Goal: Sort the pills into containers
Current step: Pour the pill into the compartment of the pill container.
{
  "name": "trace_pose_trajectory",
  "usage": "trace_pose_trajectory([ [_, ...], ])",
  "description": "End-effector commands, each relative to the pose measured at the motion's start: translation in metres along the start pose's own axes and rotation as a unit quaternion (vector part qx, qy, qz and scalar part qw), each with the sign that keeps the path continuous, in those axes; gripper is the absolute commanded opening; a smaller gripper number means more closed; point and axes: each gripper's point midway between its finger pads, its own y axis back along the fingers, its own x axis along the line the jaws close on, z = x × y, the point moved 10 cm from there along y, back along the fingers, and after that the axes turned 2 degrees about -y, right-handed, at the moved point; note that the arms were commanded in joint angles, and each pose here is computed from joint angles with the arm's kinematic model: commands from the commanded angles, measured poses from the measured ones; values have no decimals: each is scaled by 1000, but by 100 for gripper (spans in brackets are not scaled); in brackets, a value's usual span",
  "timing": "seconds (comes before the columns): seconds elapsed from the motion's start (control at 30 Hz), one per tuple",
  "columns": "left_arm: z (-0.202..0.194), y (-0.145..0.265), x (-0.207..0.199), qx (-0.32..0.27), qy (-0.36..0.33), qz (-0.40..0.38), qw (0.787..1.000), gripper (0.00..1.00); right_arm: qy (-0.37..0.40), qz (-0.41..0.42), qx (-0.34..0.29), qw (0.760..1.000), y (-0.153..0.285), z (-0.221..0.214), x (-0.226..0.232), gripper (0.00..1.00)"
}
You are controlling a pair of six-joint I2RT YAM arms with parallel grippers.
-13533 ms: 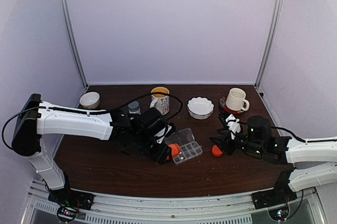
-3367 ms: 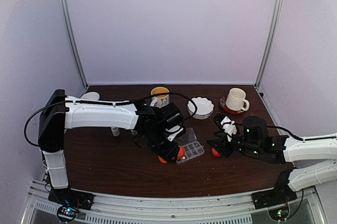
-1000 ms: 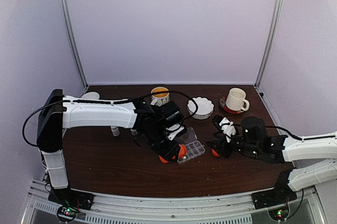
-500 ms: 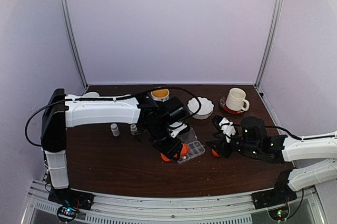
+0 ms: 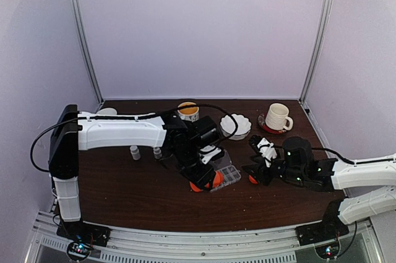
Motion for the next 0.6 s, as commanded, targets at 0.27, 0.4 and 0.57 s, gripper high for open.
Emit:
trace_pose_trajectory([
  [0.27, 1, -7, 4, -6, 1, 11, 1000, 0, 2, -5, -11, 1000, -1, 11, 1, 50],
  [0.4, 8, -2, 1, -12, -6, 12, 1000, 0, 2, -5, -10, 1000, -1, 11, 1, 50],
  [0.57, 12, -13, 1, -1, -8, 10, 1000, 0, 2, -10, -14, 1000, 1, 11, 0, 50],
])
